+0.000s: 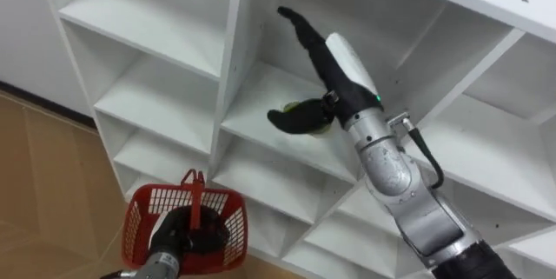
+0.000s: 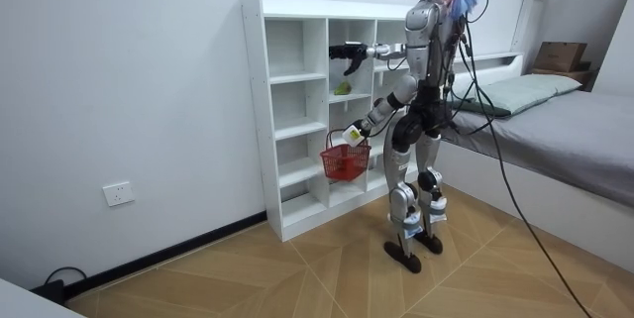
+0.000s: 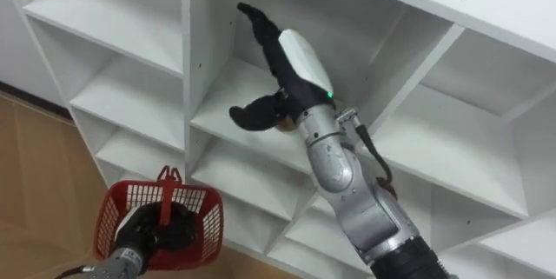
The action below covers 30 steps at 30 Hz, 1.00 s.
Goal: Collect fruits from the closet
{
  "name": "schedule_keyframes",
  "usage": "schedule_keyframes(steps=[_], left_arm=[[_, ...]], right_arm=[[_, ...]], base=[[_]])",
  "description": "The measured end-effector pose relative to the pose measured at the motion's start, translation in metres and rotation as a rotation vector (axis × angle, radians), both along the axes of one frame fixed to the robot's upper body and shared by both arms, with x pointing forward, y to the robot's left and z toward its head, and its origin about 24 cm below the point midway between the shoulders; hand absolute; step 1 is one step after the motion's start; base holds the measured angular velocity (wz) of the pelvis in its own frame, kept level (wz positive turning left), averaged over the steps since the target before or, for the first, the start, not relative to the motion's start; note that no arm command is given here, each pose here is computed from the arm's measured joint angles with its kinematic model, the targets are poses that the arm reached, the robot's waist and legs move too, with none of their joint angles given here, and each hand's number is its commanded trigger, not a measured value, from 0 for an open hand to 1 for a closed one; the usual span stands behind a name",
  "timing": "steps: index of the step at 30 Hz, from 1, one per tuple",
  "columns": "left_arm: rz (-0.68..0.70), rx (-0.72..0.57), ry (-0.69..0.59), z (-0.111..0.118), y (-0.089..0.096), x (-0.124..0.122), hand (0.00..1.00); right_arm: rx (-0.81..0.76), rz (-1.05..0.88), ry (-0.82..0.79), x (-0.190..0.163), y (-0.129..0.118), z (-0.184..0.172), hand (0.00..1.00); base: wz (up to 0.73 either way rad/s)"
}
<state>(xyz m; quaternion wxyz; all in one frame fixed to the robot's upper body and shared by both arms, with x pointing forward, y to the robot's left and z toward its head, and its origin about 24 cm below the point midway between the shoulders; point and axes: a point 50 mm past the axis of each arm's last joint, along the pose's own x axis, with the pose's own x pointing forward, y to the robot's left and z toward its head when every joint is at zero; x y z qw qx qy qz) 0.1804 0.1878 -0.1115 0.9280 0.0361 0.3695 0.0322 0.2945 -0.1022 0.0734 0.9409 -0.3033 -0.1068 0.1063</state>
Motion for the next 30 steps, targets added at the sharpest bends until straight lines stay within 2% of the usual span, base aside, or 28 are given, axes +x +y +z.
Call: schedule_keyframes(steps=[6, 11, 14, 30], left_arm=[[-0.019, 0.019, 0.036, -0.003, 0.001, -0.003, 1.00], [-0.031, 0.028, 0.042, -0.003, 0.007, -0.006, 1.00], [-0.042, 0.022, 0.061, -0.004, 0.007, -0.007, 1.00], [-0.067, 0.003, 0.112, -0.007, 0.006, -0.015, 1.00]], right_arm=[[-0.002, -0.061, 0.104, 0.008, -0.010, -0.019, 0.00], [0.030, -0.157, 0.186, 0.021, -0.036, -0.027, 0.00], [0.055, -0.174, 0.209, 0.022, -0.043, -0.029, 0.00], [0.132, -0.155, 0.349, 0.021, -0.047, -0.041, 0.00]], base=[[0.13], [0.13], [0.04], [0.01]])
